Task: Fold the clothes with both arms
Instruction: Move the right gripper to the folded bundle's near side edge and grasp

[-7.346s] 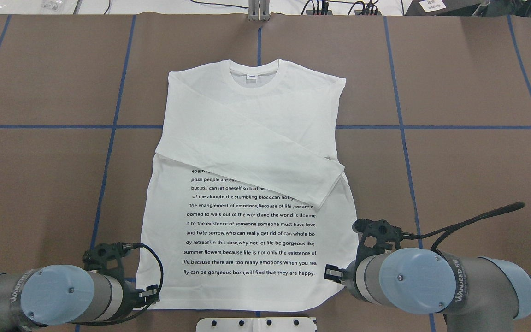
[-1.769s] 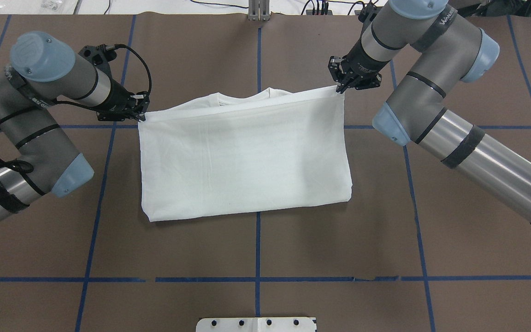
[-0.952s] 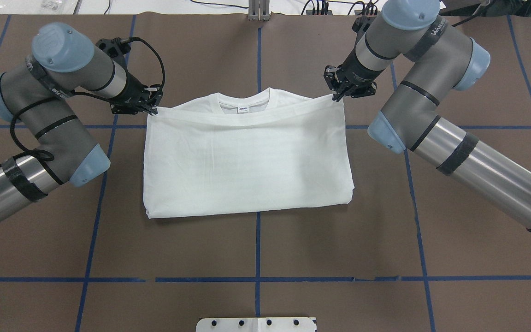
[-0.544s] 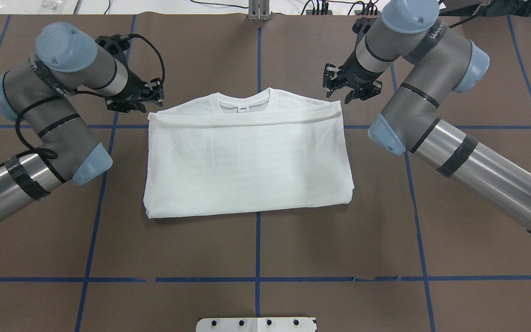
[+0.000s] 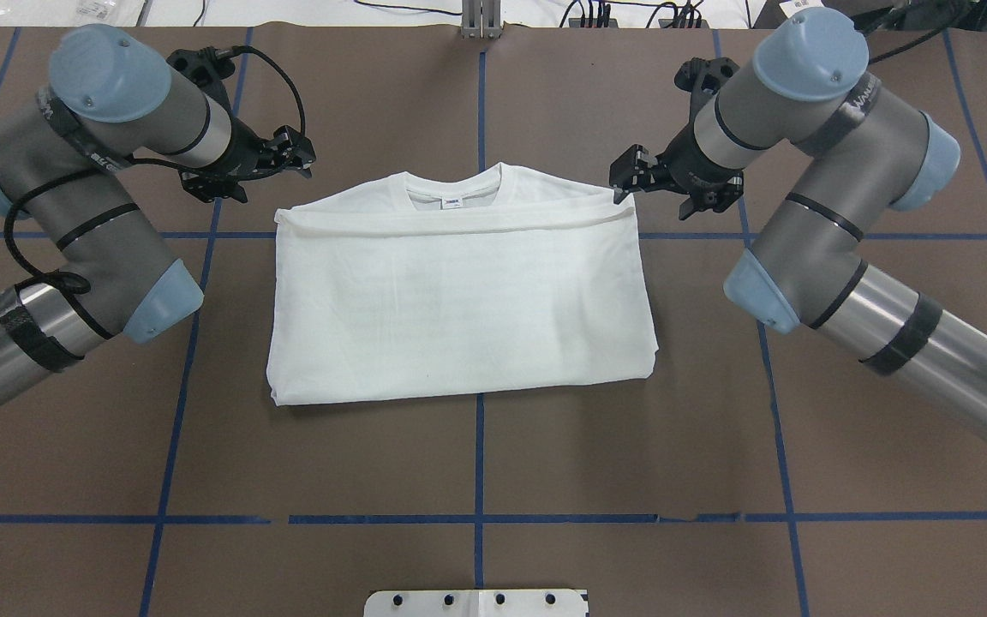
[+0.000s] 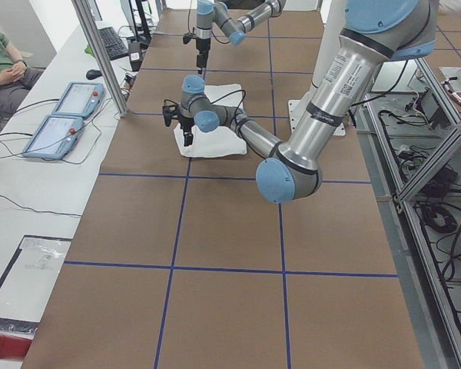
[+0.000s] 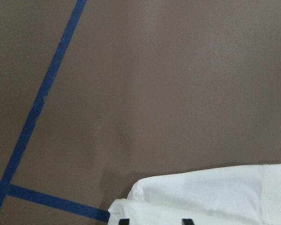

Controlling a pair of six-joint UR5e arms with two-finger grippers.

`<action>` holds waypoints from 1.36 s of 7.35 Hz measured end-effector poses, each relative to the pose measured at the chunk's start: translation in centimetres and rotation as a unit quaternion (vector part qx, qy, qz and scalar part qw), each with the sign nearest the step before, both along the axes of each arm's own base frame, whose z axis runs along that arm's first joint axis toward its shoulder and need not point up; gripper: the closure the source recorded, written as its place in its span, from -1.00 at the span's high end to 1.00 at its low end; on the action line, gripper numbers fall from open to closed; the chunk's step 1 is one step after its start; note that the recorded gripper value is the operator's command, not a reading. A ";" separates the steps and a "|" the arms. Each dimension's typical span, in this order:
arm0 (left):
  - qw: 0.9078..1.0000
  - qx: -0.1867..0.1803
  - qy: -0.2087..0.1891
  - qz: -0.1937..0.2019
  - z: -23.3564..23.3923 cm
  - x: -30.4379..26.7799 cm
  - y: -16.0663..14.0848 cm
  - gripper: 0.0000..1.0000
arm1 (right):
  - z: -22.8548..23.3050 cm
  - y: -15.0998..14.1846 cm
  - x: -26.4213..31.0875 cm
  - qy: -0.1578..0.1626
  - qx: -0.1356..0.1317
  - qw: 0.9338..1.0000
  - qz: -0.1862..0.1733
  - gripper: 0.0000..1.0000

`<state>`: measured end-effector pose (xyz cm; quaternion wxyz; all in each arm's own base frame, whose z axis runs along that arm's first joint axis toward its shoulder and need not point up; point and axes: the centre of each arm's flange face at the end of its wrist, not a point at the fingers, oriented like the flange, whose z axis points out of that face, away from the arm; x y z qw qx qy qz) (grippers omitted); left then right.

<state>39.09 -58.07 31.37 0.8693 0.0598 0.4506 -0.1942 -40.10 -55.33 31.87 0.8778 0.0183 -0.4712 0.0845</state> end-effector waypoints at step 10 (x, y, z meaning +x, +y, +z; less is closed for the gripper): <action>1.000 0.001 0.003 -0.004 -5.0 -2.5 2.6 0.97 | 4.4 14.4 -7.7 0.036 -0.025 0.998 -0.035 -0.34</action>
